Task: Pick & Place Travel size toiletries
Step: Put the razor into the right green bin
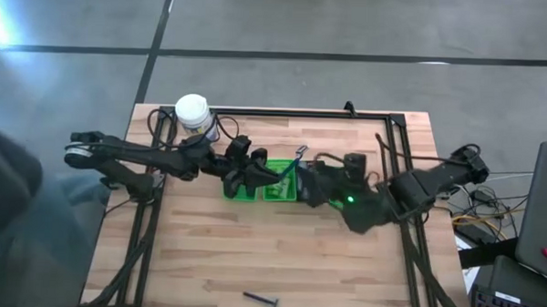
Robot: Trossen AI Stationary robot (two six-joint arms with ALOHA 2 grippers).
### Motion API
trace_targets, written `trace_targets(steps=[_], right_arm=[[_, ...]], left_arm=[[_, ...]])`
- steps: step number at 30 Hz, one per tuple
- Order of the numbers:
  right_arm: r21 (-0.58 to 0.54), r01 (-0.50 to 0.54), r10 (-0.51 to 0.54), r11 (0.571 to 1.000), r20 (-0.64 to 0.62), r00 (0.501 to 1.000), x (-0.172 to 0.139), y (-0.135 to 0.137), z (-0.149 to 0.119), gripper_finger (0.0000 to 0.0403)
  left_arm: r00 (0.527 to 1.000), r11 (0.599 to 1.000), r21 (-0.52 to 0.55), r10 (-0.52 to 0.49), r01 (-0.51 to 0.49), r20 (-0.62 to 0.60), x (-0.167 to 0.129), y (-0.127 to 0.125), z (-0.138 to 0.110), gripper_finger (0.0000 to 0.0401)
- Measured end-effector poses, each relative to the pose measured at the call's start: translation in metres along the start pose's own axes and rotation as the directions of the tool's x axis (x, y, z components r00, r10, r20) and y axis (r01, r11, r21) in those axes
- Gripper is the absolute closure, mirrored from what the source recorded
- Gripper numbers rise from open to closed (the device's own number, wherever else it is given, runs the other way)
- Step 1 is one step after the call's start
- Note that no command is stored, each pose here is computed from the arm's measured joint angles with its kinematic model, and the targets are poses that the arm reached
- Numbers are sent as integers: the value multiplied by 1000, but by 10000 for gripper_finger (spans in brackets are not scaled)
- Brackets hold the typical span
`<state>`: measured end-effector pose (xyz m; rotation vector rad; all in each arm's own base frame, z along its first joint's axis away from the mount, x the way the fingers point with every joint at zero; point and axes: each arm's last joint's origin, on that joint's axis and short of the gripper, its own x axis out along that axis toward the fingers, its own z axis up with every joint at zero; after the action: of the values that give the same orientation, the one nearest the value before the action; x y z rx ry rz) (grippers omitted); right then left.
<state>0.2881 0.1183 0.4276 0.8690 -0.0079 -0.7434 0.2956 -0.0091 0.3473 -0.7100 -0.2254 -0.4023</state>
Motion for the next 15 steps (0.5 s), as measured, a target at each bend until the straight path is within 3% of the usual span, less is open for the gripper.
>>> trace_targets(steps=[6,15], right_arm=[[-1,-37,37,999,-11,999,13,6,9,44],[-20,-50,49,999,-55,997,11,7,4,106]], left_arm=[[1000,1000,-4,-20,20,18,0,-2,2,366],[1000,1000,-3,-9,9,29,-1,0,4,369]])
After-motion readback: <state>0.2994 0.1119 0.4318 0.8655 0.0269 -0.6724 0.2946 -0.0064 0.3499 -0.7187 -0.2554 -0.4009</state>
